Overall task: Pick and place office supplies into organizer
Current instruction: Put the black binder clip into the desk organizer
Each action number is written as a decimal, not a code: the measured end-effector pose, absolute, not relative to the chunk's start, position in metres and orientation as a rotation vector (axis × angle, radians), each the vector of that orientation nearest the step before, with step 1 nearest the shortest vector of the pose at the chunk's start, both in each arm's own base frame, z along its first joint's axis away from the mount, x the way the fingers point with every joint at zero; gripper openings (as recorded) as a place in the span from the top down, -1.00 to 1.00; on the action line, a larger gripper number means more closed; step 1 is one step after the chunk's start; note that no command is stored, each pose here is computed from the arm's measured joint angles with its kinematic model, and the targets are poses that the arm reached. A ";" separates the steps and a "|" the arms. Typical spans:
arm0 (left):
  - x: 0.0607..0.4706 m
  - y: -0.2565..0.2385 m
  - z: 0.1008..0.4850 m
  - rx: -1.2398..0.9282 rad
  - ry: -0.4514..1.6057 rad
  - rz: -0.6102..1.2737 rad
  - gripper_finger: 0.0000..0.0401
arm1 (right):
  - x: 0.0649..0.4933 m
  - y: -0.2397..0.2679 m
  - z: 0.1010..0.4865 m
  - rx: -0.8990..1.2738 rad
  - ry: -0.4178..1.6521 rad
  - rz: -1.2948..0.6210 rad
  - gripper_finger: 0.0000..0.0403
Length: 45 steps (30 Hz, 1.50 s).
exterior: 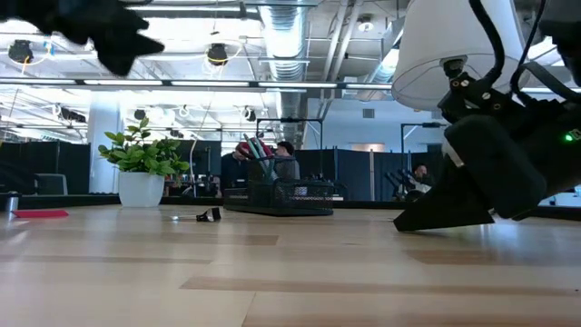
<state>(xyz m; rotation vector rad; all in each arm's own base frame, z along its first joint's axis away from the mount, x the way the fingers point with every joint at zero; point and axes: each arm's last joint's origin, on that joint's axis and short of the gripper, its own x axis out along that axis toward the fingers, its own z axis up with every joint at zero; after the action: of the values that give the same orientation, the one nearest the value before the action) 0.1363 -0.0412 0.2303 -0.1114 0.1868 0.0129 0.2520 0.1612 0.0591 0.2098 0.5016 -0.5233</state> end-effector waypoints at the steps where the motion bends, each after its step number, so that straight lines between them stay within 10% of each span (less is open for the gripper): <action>1: 0.137 -0.042 0.221 -0.102 0.160 -0.012 0.02 | 0.253 0.159 0.059 0.210 0.499 -0.532 0.70; 45: 0.233 0.001 0.107 -0.132 0.491 0.006 0.02 | 0.281 0.114 0.062 0.270 0.461 -0.684 0.70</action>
<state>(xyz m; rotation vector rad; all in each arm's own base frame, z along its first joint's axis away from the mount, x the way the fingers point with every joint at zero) 0.2326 0.0009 0.1068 -0.1320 0.4915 0.0060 0.2806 0.1139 0.0619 0.2696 0.4611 -0.6843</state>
